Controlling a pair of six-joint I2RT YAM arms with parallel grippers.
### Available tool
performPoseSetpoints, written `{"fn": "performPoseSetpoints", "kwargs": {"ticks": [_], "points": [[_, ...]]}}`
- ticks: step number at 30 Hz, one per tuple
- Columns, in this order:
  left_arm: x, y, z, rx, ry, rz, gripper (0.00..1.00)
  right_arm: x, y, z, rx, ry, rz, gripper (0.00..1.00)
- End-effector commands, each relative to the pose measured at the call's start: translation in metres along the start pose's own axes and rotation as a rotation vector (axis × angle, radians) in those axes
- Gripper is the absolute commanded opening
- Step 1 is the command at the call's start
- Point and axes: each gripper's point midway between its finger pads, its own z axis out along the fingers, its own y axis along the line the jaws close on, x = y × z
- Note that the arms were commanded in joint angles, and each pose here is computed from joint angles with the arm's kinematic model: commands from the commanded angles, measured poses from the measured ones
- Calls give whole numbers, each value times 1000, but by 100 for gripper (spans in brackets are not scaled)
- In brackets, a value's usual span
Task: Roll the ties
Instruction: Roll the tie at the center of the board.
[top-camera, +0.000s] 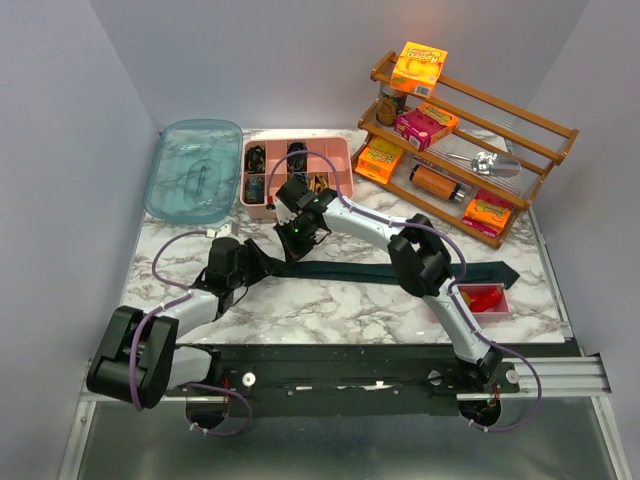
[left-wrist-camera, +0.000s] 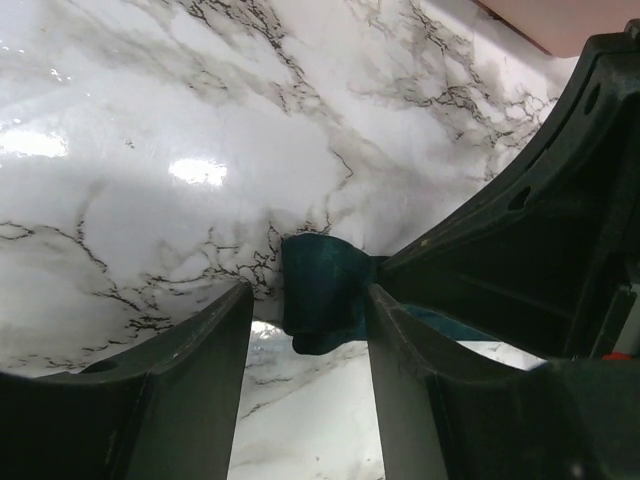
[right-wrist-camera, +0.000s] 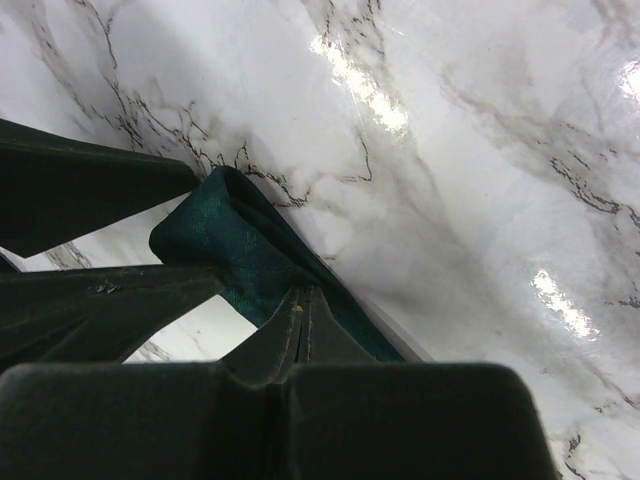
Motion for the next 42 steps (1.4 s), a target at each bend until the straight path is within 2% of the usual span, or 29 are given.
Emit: {"fn": "performPoseSetpoints", "kwargs": {"ticks": [1,6,12,17,19,28,37,42], "points": [[-6,0,8,10,-21,14,54,-1,-3,4,25,3,-22,1],[-7,-3,15,34,-24,17,49,-1,-4,5,27,6,-21,1],[-6,-15,12,118,-37,18,36,-5,0,3,19,-5,-19,1],[-10,-15,7,109,-52,31,20,-10,5,-1,-1,-17,-16,1],[-11,-14,7,97,-49,37,10,-11,7,-2,-7,-22,-14,1],[-22,-7,5,8,-59,51,4,-19,11,-12,-4,-49,-25,1],[-48,-9,-8,-71,-101,157,3,-17,14,-6,-37,-37,-18,1],[-49,-8,-13,-114,-99,215,3,-20,21,-5,-62,-40,-14,1]]}}
